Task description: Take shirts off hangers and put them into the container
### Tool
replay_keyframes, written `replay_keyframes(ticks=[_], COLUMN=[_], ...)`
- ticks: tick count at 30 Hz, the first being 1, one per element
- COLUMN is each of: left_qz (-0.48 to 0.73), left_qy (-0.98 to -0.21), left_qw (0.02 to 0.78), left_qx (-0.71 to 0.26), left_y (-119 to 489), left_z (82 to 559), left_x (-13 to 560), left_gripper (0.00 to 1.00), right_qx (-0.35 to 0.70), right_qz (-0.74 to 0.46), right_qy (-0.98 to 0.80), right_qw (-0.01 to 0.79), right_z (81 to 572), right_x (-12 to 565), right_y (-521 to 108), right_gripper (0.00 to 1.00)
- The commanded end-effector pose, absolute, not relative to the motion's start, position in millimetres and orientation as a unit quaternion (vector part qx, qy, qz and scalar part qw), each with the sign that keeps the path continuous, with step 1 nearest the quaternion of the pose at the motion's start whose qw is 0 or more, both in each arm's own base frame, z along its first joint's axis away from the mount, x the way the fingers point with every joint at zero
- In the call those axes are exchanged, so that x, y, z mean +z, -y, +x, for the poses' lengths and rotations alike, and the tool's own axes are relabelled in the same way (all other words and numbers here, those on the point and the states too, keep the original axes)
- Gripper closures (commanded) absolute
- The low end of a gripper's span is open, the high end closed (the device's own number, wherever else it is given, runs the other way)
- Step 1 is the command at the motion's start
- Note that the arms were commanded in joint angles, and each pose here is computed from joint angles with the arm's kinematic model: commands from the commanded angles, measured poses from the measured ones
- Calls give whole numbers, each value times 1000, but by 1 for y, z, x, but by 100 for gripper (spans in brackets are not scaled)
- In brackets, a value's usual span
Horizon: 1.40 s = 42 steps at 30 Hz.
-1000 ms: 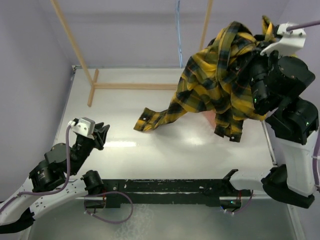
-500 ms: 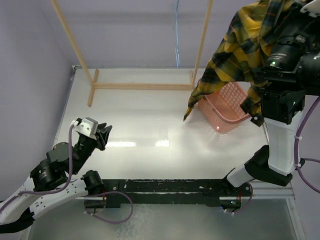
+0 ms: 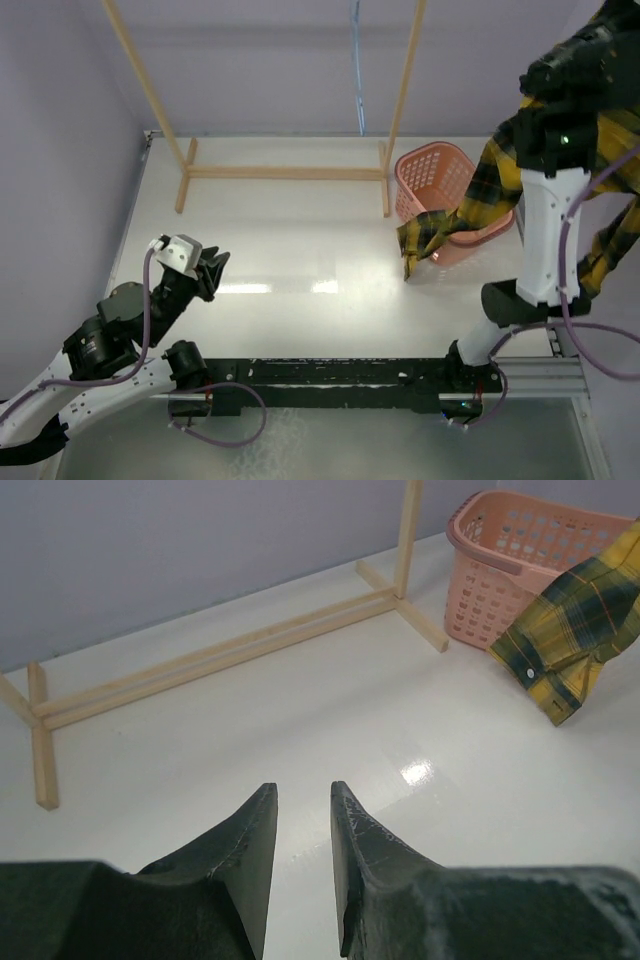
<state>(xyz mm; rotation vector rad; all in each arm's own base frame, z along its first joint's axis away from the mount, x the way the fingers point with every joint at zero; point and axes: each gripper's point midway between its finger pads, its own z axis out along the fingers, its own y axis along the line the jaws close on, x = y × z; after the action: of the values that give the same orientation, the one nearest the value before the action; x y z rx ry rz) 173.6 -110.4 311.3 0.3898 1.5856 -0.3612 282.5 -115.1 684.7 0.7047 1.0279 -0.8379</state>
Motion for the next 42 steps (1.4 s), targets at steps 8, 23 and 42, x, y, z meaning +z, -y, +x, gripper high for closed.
replay_keyframes(ticks=[8, 23, 42], left_qz=[155, 153, 142], left_qy=[-700, -708, -703], left_qw=[680, 675, 680], left_qx=[-156, -143, -151], left_y=[109, 109, 102], left_z=[179, 183, 179], left_x=[319, 313, 318], left_gripper=[68, 67, 67], right_qx=[-282, -72, -15], right_qz=[283, 184, 175], right_qy=[-530, -675, -822], right_qw=[748, 711, 541], right_z=[394, 383, 447], right_x=[634, 523, 343], right_y=[99, 31, -9], right_gripper=[100, 100, 100])
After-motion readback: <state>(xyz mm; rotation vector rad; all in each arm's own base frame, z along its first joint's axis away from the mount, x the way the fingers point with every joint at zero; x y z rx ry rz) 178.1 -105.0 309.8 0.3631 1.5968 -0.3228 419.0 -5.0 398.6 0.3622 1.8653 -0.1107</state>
